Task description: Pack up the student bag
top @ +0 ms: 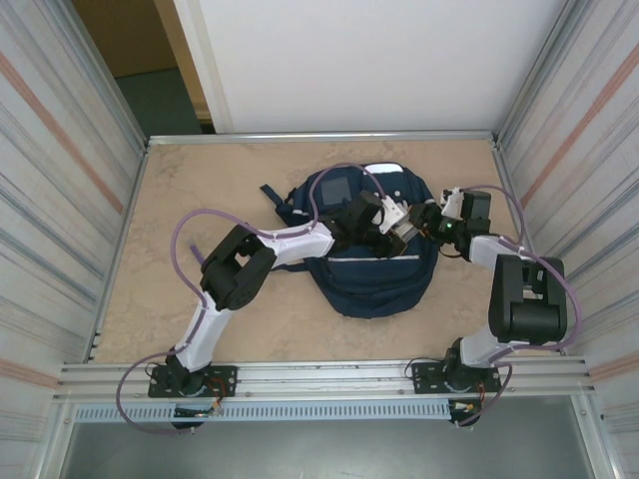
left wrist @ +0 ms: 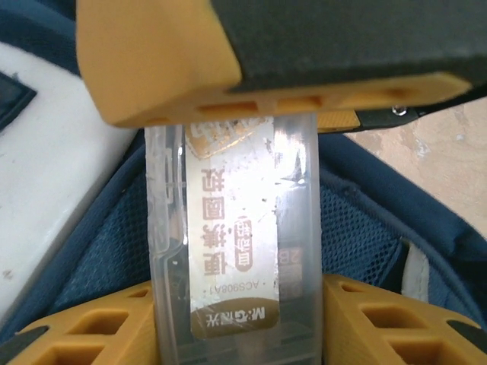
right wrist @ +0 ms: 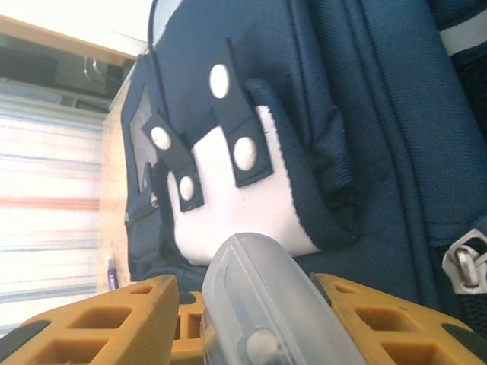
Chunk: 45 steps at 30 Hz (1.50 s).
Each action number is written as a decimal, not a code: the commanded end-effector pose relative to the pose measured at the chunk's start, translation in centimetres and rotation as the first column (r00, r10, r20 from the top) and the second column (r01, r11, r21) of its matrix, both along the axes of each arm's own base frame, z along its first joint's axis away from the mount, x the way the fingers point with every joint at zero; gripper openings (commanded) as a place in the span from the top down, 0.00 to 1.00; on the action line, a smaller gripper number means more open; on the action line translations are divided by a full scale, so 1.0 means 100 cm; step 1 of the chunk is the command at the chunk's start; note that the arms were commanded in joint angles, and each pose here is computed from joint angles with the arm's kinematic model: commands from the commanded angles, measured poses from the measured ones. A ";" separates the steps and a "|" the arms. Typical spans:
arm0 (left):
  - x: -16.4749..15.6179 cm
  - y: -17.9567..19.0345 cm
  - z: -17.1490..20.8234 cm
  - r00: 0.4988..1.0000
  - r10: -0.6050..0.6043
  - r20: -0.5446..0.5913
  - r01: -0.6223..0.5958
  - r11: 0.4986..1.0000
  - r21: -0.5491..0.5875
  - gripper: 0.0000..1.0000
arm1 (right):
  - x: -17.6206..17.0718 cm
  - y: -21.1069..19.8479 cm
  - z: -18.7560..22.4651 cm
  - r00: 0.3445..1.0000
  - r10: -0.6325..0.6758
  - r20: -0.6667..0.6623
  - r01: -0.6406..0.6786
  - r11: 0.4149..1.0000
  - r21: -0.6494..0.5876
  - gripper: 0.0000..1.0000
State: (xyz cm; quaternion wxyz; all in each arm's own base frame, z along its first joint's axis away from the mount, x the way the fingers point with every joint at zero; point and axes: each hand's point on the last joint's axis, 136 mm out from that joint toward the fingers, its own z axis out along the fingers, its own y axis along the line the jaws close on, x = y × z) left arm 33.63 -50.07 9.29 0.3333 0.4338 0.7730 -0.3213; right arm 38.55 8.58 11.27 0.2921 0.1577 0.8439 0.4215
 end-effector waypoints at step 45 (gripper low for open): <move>-0.105 0.079 0.078 0.778 -0.504 0.375 0.499 0.859 0.119 0.34 | -0.037 -0.029 0.050 0.973 -0.141 -0.180 0.146 0.989 0.013 0.77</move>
